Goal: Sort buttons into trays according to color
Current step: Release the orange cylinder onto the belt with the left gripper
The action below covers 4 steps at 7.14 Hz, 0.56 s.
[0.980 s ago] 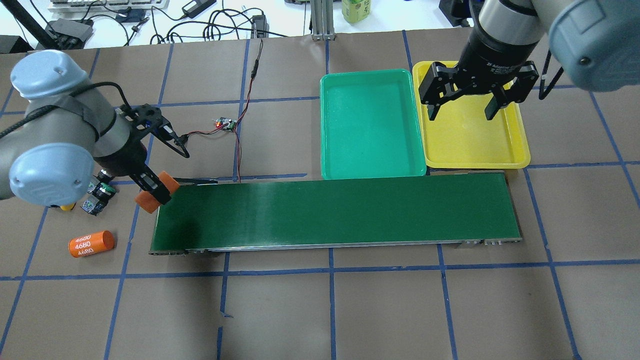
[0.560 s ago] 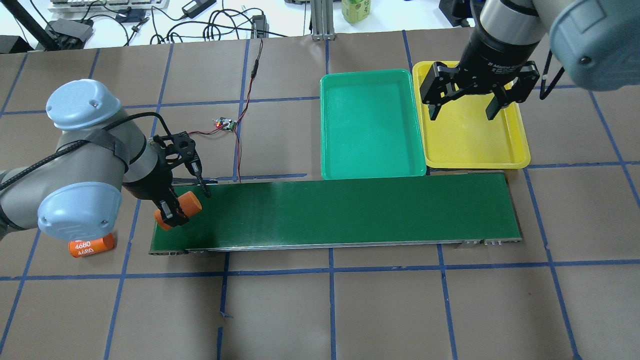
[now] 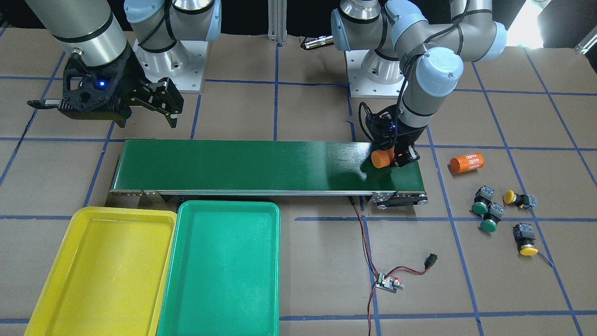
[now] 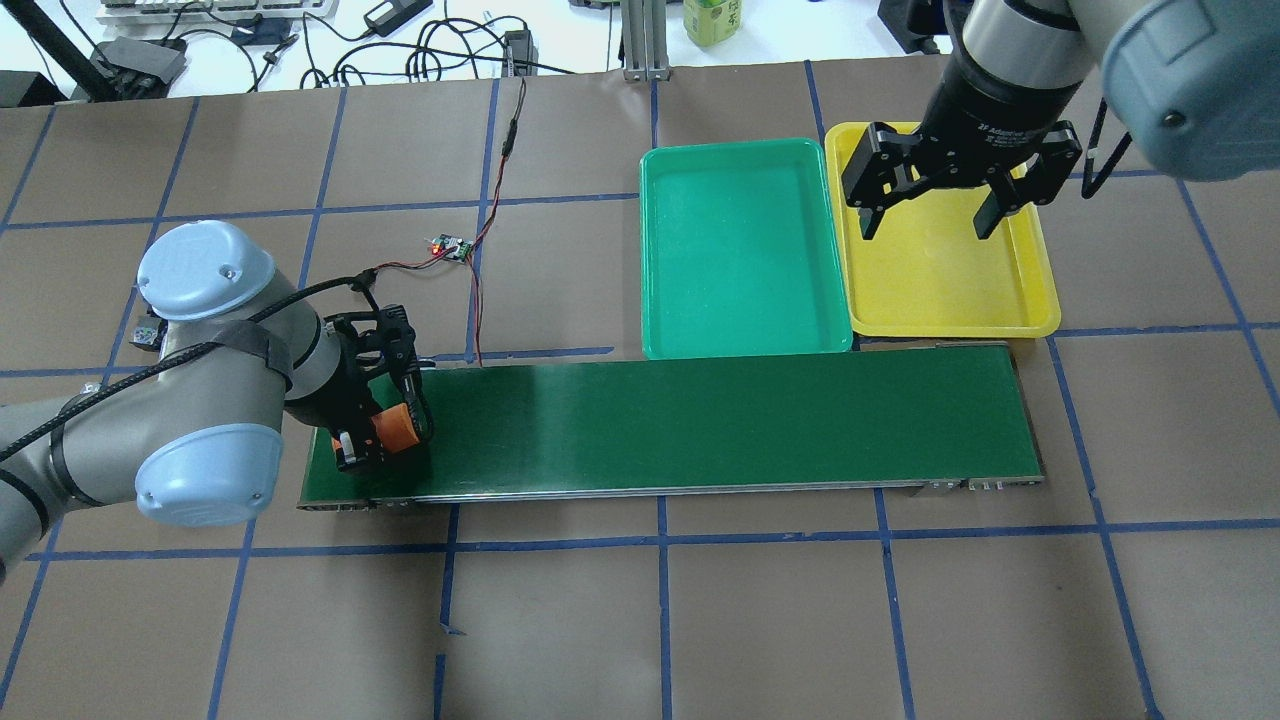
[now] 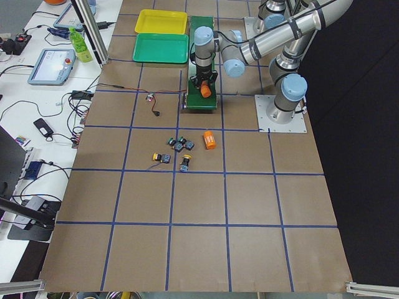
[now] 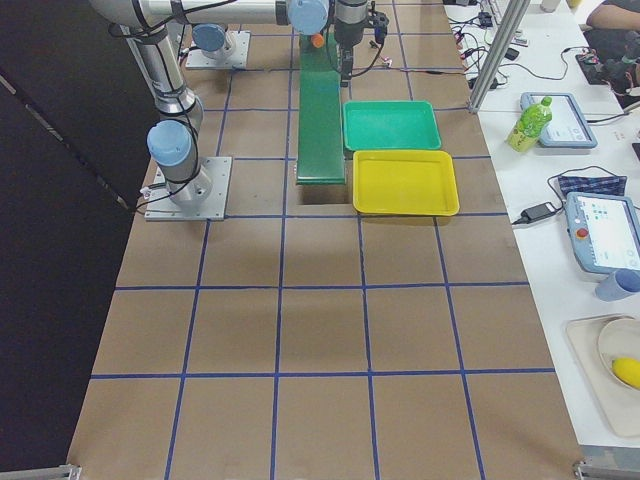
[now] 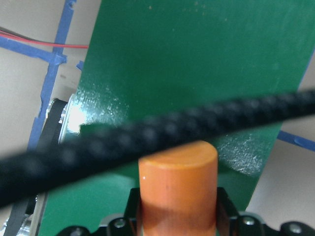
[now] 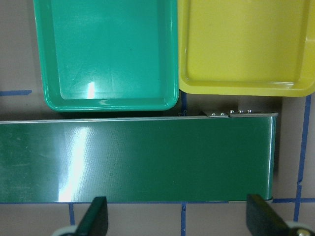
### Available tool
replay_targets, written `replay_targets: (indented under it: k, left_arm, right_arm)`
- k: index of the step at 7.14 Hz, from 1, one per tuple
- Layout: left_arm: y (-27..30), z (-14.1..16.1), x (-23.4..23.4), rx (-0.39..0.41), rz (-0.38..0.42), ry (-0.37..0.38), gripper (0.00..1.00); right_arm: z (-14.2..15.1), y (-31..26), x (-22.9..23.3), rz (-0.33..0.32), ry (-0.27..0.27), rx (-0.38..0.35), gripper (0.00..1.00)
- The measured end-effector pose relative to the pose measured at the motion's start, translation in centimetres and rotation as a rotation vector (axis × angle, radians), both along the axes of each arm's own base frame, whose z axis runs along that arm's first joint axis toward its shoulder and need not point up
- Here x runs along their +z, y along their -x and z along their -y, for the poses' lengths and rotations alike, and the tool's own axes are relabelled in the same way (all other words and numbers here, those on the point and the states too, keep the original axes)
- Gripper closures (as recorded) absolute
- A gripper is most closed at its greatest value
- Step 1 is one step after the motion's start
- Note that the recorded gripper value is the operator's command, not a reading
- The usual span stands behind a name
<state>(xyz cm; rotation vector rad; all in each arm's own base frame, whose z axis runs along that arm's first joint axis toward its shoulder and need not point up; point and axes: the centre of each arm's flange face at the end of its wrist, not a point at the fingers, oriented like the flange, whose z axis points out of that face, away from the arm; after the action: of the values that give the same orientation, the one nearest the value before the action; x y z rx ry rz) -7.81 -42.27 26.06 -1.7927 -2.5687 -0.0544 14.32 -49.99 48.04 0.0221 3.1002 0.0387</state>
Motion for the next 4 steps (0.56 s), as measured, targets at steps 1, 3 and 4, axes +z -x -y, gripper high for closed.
replay_targets:
  k: [1,3,4]
  left_arm:
    - [-0.1,0.1,0.8,0.016,0.001,0.024,0.0]
    - [-1.8,1.3,3.9,0.06,0.018,0.084,0.0]
    - [-5.1,2.1,4.4,0.128,0.023,0.088,0.0]
  right_arm:
    - [0.0,0.0,0.0,0.0,-0.001,0.0,0.0]
    - [0.0,0.0,-0.1,0.0,-0.001,0.0,0.0]
    - [0.1,0.0,-0.1,0.0,-0.001,-0.001,0.0]
